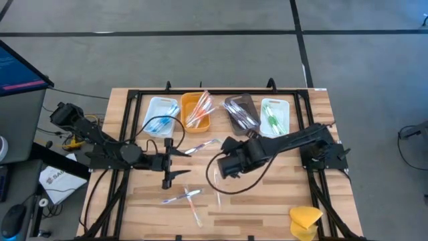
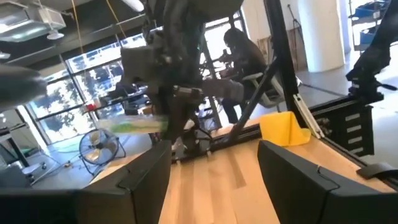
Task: Pick & Place Toothbrushes
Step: Put the green toothbrush into right white the bin
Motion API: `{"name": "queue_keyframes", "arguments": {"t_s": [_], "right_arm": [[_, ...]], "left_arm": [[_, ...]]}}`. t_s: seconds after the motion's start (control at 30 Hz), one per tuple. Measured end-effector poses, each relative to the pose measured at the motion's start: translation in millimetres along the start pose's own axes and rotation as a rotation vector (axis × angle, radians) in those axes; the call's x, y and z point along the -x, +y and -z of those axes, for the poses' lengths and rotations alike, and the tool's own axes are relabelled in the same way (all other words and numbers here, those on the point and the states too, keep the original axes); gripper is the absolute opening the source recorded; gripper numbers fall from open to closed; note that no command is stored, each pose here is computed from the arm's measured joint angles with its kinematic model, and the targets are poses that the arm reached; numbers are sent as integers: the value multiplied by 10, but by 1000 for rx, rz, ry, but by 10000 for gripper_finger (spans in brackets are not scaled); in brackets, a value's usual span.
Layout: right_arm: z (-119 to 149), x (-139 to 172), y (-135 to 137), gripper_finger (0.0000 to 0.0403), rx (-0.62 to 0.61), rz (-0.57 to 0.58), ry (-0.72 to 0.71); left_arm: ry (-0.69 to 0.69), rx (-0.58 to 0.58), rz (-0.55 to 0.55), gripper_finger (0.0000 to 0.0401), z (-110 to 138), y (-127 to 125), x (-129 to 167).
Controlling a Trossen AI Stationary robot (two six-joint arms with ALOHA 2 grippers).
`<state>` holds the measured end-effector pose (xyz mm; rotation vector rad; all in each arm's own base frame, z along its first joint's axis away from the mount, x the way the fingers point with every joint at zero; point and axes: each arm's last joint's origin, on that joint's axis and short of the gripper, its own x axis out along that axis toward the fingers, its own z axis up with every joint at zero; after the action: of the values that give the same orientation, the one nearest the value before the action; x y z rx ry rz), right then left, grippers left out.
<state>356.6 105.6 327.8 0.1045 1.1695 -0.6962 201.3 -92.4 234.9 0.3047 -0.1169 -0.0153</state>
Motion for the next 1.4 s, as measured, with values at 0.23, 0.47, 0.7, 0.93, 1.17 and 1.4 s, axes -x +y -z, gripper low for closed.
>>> {"name": "queue_keyframes", "arguments": {"t_s": [0.23,0.47,0.7,0.93,1.17,1.4], "right_arm": [[142,323,-354,13,-12,-10,-89],[528,368,-891,13,-250,49,-155],[1053,80,-1247,13,-499,109,-113],[1068,-99,-1589,13,-590,134,-27],[809,-336,-1961,13,-613,91,113],[631,-697,-2202,13,-585,79,313]], "left_arm": [[17,-7,-5,235,34,-3,12],[38,-12,-32,236,50,3,13],[68,-24,-53,235,74,4,15],[71,-24,-67,228,83,32,3],[95,-32,-66,223,111,39,-2],[147,-59,-47,222,167,21,4]]}}
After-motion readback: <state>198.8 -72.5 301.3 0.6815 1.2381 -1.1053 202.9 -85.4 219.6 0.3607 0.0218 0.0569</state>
